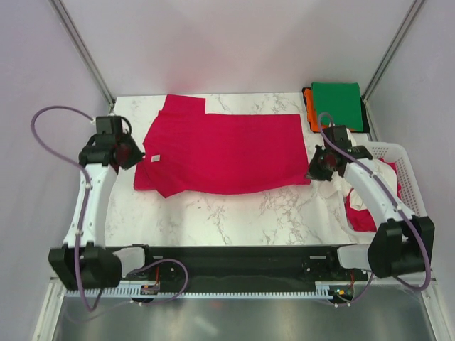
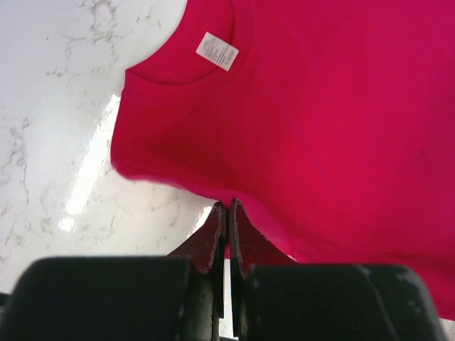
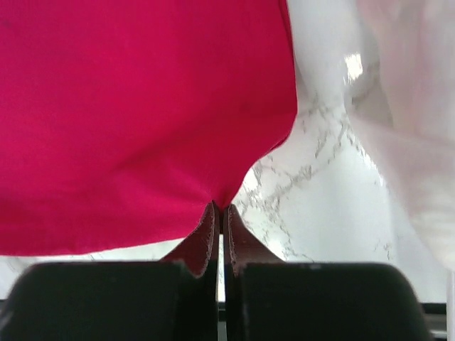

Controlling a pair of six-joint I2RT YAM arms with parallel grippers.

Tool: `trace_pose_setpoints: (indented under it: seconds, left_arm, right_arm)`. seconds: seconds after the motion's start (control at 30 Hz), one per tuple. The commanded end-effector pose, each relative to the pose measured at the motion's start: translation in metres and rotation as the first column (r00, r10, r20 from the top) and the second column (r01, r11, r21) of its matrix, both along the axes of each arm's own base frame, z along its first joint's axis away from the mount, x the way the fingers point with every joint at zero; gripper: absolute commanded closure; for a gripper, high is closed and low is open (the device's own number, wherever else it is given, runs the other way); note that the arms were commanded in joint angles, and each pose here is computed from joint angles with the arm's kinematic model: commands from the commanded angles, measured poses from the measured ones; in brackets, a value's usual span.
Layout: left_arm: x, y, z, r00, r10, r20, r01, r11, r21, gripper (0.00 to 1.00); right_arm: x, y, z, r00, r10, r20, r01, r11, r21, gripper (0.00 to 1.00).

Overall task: Fold and stack the t-shirts
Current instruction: Fold the tshirt

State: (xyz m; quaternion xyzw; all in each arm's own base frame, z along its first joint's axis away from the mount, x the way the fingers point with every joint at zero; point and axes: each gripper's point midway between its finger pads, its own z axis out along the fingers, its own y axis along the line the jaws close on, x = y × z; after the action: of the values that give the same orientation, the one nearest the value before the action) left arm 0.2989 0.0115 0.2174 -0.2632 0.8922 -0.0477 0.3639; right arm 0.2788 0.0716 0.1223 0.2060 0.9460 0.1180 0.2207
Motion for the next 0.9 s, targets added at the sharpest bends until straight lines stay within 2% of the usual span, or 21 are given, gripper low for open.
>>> trace_pose_setpoints:
  seconds: [0.0,0.13,0.43,0.73,0.77,0.8,0.87]
  left_arm:
    - [0.044,-0.002,0.008,0.995,-0.091,0.027,0.091,0.996,0.017,0.98]
    - [0.086,0.003,0.006,0.996,-0.091,0.023,0.091,0.996,0.027,0.98]
    - [0.157,0.008,-0.021,0.992,-0.124,-0.038,0.125,0.992,0.036,0.98]
    - [0.204,0.012,-0.045,0.986,-0.140,-0.086,0.144,0.989,0.041,0.98]
    - [0.210,0.007,-0.060,0.981,-0.159,-0.113,0.161,0.987,0.011,0.94]
    - [0.213,0.003,-0.059,0.980,-0.166,-0.112,0.165,0.986,-0.016,0.73]
    - [0.219,0.000,-0.036,0.984,-0.154,-0.092,0.150,0.988,-0.044,0.46]
  right_arm:
    - [0.049,-0.005,0.028,0.994,-0.014,0.112,0.020,0.999,-0.046,1.00]
    - [0.090,-0.006,0.029,0.992,-0.022,0.126,0.031,0.997,-0.074,1.00]
    - [0.146,-0.014,0.007,0.994,-0.044,0.100,0.055,0.992,-0.112,1.00]
    - [0.173,-0.025,-0.034,0.995,-0.097,0.018,0.099,0.985,-0.143,1.00]
    - [0.175,-0.025,-0.037,0.995,-0.103,0.014,0.104,0.984,-0.142,0.99]
    - [0.177,-0.024,-0.038,0.995,-0.102,0.008,0.102,0.985,-0.138,0.82]
    - [0.186,-0.021,-0.033,0.996,-0.087,0.012,0.088,0.987,-0.134,0.51]
